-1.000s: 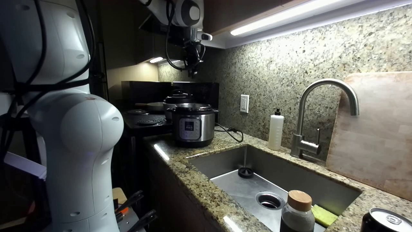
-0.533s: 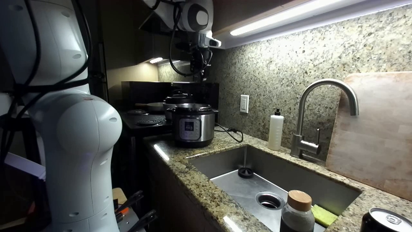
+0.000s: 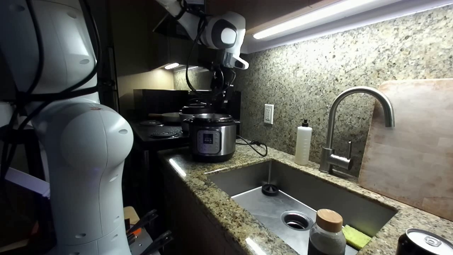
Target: Remove the metal bowl from the cooker and put it in the sink
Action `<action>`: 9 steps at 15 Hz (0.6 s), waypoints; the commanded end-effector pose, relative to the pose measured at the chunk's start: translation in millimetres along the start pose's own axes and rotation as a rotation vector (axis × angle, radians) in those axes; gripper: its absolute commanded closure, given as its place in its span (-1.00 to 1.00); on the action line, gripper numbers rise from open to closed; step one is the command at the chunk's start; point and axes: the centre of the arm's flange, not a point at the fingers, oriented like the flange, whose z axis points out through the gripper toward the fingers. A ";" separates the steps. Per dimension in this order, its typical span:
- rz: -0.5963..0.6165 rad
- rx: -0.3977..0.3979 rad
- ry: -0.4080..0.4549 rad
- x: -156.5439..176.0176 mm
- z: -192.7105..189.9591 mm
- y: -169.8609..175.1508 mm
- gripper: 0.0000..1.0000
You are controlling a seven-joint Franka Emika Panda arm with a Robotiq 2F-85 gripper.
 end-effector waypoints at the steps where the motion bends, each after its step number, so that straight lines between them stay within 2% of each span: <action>1: -0.024 0.091 -0.058 -2.3 25.1 19.2 -1.00; 4: -0.057 0.158 -0.102 -0.7 38.6 22.2 -1.00; 9: -0.099 0.213 -0.136 4.9 51.6 18.2 -1.00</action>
